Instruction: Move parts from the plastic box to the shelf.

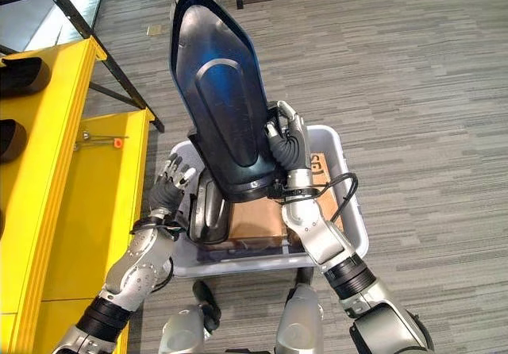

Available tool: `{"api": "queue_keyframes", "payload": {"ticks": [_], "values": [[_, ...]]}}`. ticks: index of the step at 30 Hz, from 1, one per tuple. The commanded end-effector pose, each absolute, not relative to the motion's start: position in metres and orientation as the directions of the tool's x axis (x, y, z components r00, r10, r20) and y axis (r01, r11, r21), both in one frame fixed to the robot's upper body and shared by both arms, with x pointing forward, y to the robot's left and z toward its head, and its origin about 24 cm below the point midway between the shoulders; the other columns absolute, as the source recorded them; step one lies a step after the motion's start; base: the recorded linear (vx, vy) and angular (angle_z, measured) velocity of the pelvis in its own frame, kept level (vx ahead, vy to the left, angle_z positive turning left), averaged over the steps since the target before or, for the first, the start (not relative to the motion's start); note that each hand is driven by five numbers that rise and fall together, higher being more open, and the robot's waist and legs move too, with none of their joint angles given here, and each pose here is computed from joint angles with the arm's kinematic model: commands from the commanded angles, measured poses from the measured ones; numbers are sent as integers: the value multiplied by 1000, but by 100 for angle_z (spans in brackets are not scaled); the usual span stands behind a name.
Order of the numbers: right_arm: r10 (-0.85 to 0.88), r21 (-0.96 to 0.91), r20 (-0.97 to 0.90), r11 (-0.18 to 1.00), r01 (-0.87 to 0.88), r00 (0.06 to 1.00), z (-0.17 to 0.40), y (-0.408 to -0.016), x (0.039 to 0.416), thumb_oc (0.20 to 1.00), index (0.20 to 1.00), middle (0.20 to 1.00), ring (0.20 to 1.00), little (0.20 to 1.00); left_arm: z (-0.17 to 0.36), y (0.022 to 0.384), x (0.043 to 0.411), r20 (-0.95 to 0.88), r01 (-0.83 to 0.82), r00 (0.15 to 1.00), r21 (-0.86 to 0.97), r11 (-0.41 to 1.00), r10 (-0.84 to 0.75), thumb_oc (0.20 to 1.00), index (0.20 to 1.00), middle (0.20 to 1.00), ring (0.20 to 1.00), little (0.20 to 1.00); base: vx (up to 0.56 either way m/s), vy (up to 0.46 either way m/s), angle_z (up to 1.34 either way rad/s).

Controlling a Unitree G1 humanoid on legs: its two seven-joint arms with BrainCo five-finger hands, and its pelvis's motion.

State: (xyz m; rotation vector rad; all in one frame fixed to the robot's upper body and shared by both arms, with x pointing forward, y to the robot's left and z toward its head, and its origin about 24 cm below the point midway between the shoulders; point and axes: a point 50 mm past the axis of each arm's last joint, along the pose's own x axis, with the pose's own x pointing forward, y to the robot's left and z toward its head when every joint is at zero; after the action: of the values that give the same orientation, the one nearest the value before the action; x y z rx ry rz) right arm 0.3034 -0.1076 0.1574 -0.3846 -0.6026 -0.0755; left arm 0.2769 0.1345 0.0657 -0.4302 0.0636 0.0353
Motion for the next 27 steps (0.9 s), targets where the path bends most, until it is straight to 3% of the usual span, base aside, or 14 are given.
{"api": "queue_keyframes", "payload": {"ticks": [1,17,27], "values": [[47,-179,714,977,117,699,207,-92,291,200,200,200,200,200,87,129,278,67,41,998,-387,921,-17,1000,1000,1000,1000,1000,0,0,0],[110,-229,674,971,65,731,200,-78,291,200,200,200,200,200,116,112,281,231,162,970,-385,908,-75,1000,1000,1000,1000,1000,0,0,0],[116,-211,698,976,48,707,202,-77,288,200,200,200,200,200,119,113,282,217,149,974,-427,892,-59,1000,1000,1000,1000,1000,0,0,0]]}}
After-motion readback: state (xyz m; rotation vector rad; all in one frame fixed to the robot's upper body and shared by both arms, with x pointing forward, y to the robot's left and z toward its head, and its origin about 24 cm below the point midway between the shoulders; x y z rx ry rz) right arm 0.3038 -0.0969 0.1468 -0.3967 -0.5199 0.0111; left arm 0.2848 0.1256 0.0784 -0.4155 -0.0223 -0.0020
